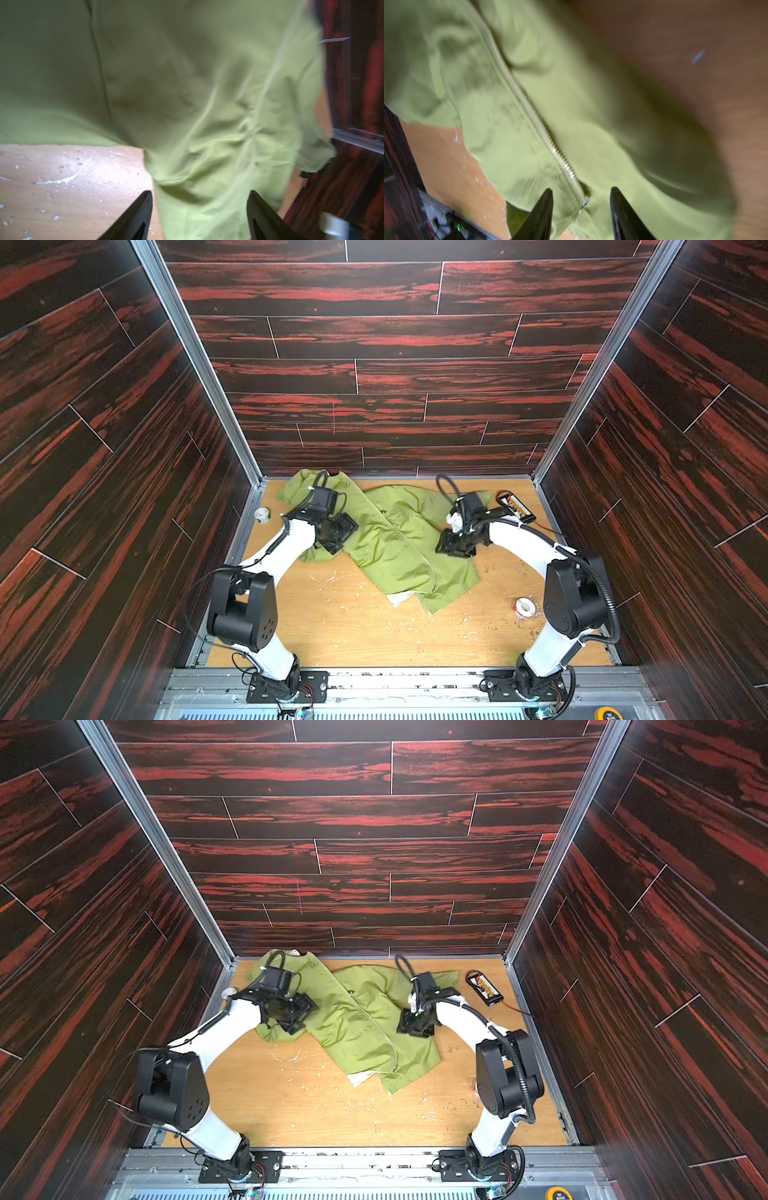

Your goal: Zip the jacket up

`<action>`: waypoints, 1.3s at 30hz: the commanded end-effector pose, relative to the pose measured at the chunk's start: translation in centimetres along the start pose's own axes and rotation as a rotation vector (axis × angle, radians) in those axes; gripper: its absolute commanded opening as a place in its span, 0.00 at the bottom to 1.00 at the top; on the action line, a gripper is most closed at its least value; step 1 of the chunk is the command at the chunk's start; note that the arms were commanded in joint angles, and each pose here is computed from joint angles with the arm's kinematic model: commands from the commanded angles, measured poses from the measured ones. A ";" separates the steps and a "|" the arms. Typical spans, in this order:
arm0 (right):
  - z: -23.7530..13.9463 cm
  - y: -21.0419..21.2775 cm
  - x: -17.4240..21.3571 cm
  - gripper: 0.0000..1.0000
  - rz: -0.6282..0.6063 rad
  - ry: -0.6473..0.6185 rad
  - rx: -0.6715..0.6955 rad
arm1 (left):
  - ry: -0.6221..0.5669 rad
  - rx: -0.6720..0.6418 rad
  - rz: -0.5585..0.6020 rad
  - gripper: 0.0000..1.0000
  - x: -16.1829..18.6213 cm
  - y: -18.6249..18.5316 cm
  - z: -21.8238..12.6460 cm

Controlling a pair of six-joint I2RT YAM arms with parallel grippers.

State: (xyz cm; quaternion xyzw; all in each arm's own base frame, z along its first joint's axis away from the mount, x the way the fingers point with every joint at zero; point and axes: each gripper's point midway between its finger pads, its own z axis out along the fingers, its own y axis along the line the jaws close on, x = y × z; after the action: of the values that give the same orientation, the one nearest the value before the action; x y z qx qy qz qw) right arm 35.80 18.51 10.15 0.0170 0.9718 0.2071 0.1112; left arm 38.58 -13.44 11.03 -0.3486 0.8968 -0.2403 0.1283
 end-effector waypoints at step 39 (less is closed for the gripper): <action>1.0 2.7 2.5 0.40 -0.031 0.026 -0.014 | -0.134 -0.159 0.047 0.62 -7.0 5.0 -5.3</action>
State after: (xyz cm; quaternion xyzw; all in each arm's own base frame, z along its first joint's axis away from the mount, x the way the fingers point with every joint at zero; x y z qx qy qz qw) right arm 32.40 22.88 5.98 0.0015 0.9702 0.2388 0.0413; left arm 41.22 -1.69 9.75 -0.3839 0.9022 -0.1314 0.1459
